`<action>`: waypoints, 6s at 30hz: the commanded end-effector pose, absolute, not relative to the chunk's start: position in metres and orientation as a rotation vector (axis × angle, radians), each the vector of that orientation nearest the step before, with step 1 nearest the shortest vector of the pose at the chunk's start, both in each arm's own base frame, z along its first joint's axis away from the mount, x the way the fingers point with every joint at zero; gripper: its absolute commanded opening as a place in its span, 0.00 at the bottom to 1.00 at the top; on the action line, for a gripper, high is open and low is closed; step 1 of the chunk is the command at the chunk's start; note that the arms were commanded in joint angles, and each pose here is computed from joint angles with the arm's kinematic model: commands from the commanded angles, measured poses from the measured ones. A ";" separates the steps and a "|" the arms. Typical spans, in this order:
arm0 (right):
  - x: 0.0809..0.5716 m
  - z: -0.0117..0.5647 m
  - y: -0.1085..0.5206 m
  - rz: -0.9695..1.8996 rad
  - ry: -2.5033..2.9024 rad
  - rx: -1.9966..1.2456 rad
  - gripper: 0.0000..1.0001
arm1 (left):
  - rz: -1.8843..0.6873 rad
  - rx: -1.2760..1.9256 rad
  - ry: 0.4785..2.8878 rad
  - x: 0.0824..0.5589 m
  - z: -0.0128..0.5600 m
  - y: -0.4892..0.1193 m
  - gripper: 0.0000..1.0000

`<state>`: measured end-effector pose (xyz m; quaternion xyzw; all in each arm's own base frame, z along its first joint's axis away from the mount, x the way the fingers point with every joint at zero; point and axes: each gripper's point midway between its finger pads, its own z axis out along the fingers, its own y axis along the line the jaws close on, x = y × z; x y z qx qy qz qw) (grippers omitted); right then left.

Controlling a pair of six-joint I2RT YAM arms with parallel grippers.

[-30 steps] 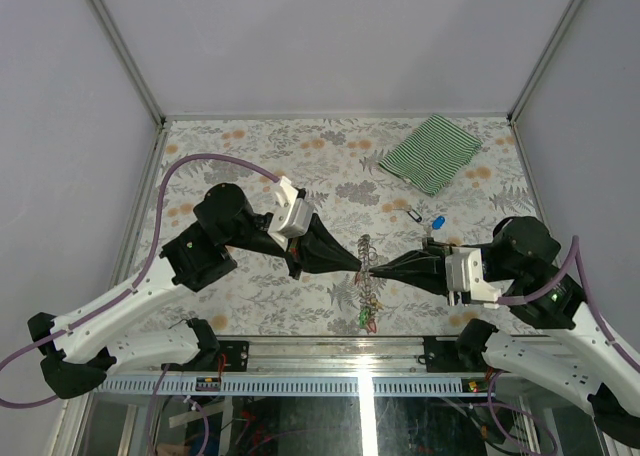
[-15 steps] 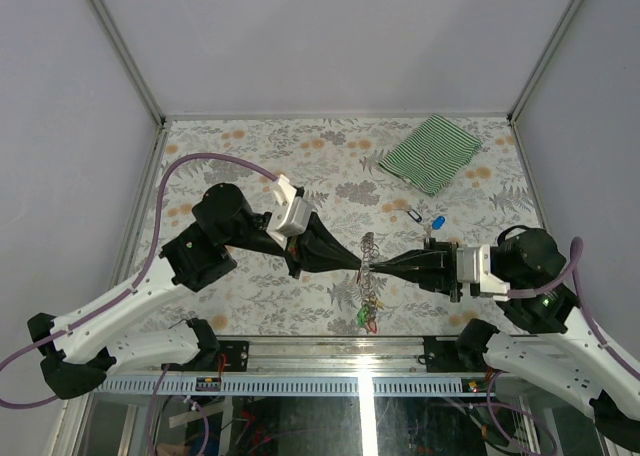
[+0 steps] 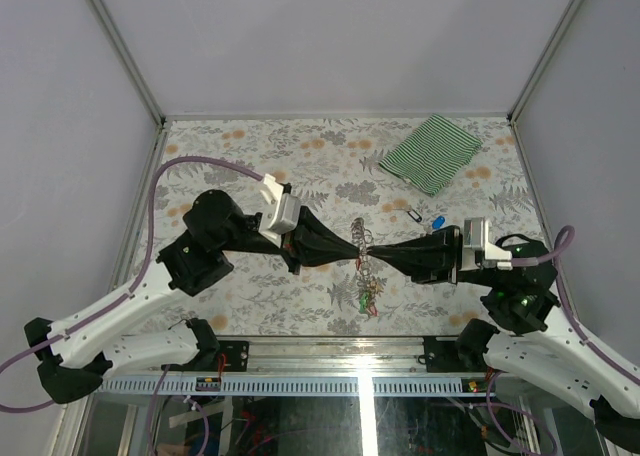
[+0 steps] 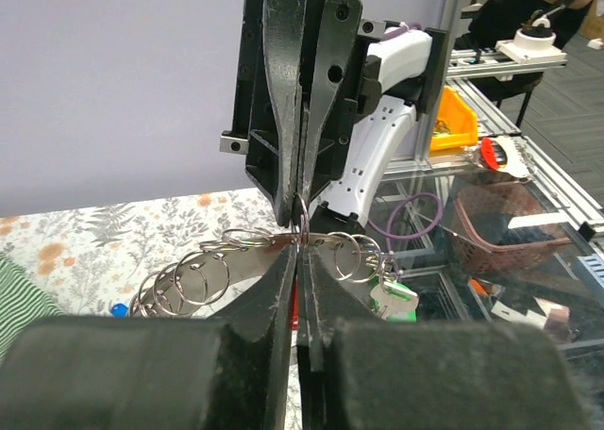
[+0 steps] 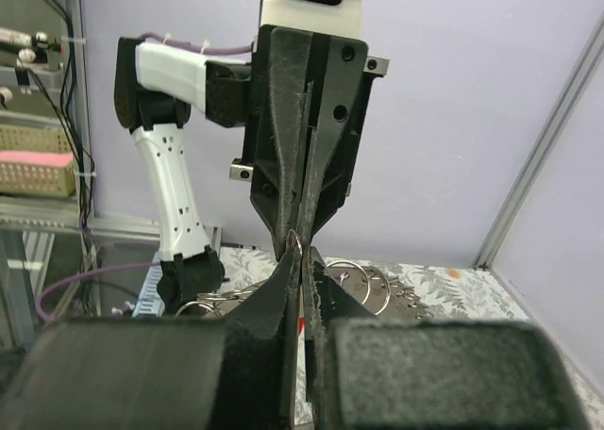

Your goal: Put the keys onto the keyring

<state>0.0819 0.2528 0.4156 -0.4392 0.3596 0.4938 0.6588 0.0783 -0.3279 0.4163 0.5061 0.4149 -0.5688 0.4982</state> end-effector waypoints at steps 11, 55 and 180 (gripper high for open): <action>0.100 0.464 0.232 1.130 0.728 -0.682 0.00 | -1.298 1.021 0.904 0.086 0.451 -0.305 0.26; 0.089 0.463 0.241 1.131 0.654 -0.782 0.00 | -1.382 0.996 0.907 0.098 0.446 -0.332 0.27; 0.094 0.359 0.277 1.215 1.472 -1.201 0.38 | -1.057 1.538 1.493 0.104 0.368 -0.320 0.00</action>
